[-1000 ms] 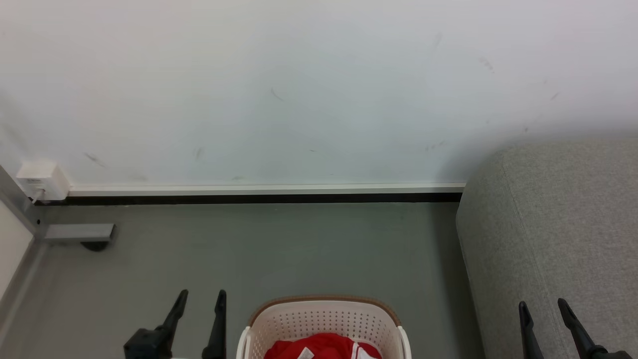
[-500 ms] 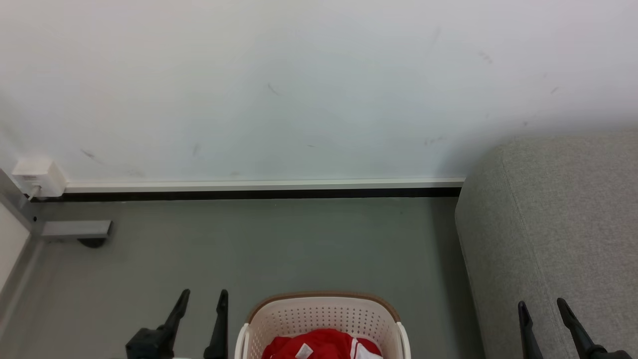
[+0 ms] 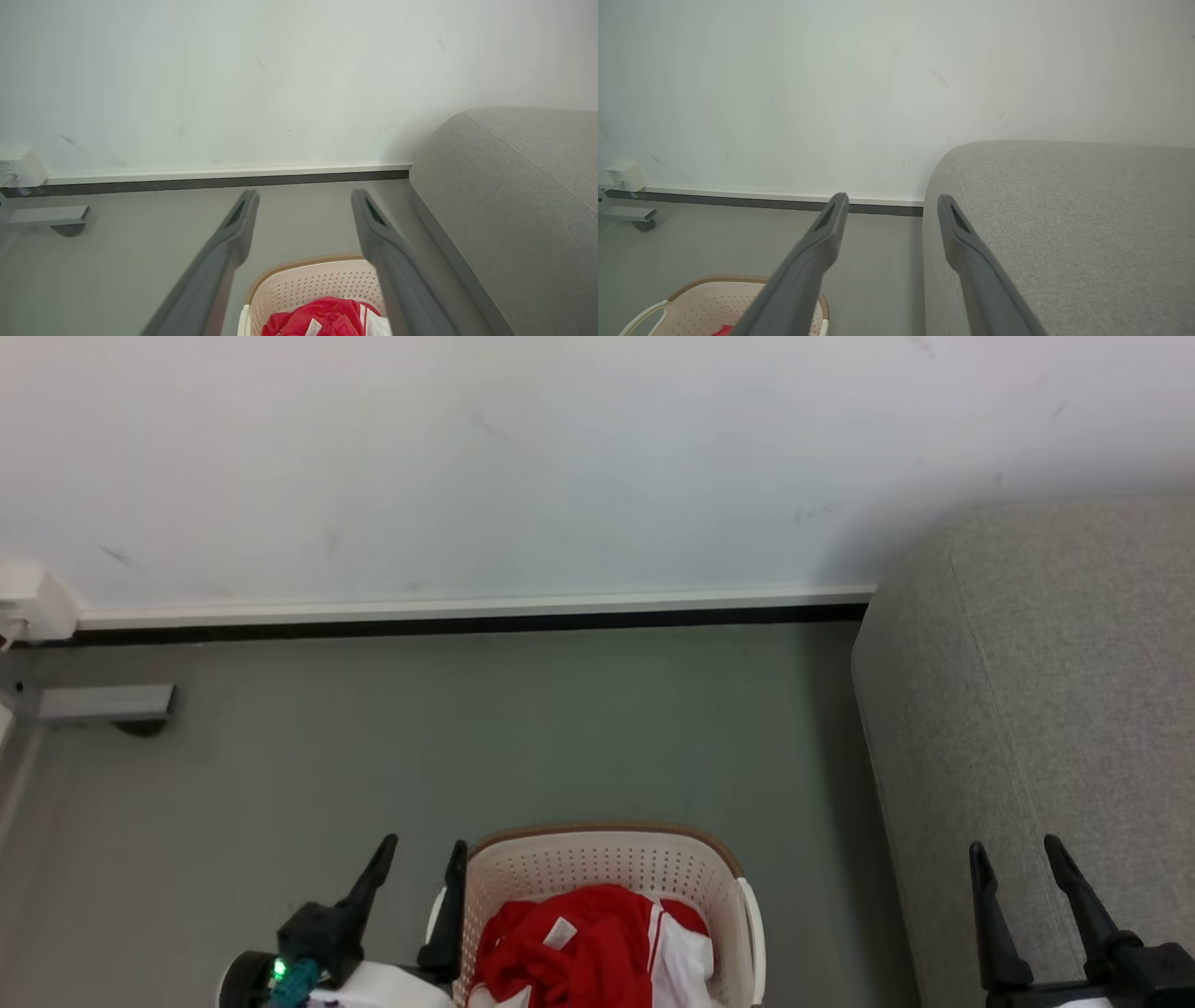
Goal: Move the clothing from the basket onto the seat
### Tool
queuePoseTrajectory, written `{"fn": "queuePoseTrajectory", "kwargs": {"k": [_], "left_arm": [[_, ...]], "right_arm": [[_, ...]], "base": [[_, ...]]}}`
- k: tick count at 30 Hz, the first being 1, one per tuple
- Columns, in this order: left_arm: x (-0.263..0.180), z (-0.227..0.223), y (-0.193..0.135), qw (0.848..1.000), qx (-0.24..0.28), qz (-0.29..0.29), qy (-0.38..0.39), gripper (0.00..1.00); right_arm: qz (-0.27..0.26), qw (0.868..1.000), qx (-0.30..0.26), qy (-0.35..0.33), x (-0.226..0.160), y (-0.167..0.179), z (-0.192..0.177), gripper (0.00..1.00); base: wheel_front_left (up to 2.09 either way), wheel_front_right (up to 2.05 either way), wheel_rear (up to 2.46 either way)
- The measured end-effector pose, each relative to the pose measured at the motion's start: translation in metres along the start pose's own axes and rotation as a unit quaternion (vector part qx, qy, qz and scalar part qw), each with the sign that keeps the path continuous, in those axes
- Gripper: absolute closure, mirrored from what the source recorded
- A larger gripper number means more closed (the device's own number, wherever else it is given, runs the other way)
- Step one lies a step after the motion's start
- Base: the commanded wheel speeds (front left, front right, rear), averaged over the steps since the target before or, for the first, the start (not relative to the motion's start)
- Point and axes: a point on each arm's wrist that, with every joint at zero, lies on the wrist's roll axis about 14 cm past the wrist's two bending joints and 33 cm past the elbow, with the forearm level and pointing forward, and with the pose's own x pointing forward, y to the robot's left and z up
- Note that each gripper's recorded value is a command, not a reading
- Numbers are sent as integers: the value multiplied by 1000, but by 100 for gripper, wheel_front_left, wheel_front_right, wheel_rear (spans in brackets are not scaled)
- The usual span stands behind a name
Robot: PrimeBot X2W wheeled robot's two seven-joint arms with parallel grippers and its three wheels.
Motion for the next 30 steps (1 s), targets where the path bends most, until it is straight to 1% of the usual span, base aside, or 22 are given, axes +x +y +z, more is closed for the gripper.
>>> {"fn": "queuePoseTrajectory", "kwargs": {"k": [8, 13, 16, 20, 25, 30], "left_arm": [[39, -50, -29, 995, 16, -62, 80, 0], [59, -93, -57, 979, 35, -123, 159, 0], [69, -118, -68, 967, 46, -148, 203, 0], [75, -157, -80, 946, 59, -170, 270, 0], [78, -206, -85, 914, 68, -175, 359, 0], [84, -248, -92, 889, 77, -180, 413, 0]], "right_arm": [[-7, 1000, 6, 13, 30, -8, -14, 0], [-11, 1000, 10, 24, 50, -13, -28, 0], [-15, 999, 13, 30, 61, -17, -36, 0], [-22, 999, 17, 42, 70, -22, -50, 0], [-31, 998, 17, 52, 81, -32, -64, 0], [-45, 997, 25, 62, 88, -44, -78, 0]], "base": [[0, 0, 0], [0, 0, 0], [0, 0, 0], [0, 0, 0], [0, 0, 0], [0, 0, 0]]}}
